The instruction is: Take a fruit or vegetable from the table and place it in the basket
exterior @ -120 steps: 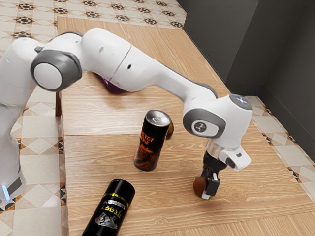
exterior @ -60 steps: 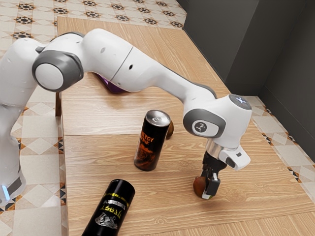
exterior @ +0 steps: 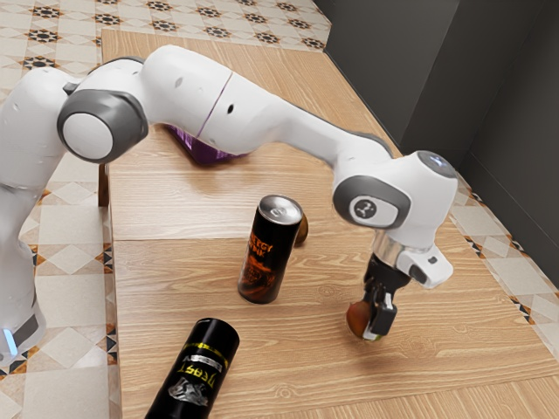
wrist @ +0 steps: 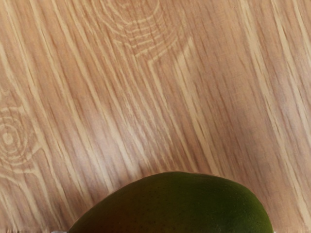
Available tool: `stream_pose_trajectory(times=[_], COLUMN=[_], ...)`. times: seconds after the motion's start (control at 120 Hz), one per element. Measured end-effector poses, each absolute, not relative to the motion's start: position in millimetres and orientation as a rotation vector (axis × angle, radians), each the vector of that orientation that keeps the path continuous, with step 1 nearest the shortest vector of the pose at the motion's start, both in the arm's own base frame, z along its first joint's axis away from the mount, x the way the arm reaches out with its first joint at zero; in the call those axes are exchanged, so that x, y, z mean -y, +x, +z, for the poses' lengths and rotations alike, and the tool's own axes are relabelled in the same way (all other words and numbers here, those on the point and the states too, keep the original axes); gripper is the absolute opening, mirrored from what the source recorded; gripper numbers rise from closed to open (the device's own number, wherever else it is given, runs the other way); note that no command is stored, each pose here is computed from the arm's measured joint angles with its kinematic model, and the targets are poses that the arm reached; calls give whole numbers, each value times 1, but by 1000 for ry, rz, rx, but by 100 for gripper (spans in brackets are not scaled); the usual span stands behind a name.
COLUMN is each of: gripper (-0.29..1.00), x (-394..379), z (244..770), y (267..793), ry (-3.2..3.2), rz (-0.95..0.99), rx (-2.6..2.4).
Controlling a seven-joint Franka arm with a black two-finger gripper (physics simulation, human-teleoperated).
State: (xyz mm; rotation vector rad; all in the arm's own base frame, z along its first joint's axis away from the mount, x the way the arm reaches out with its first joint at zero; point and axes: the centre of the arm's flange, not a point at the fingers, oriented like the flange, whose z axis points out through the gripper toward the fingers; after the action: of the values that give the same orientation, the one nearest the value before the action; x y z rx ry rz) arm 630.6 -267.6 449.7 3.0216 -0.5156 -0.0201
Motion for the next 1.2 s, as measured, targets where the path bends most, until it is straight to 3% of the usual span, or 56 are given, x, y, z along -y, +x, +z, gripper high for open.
stream_pose_trajectory(times=[0.358,0.658,0.908,1.2], gripper=[42,42,41,39], x=[199,-8,-174,-269], z=[587,656,679,684], y=[629,612,558,501], ry=[3124,3223,3208,3135], rz=[105,88,-17,-130], rx=[392,-163,-669,-931])
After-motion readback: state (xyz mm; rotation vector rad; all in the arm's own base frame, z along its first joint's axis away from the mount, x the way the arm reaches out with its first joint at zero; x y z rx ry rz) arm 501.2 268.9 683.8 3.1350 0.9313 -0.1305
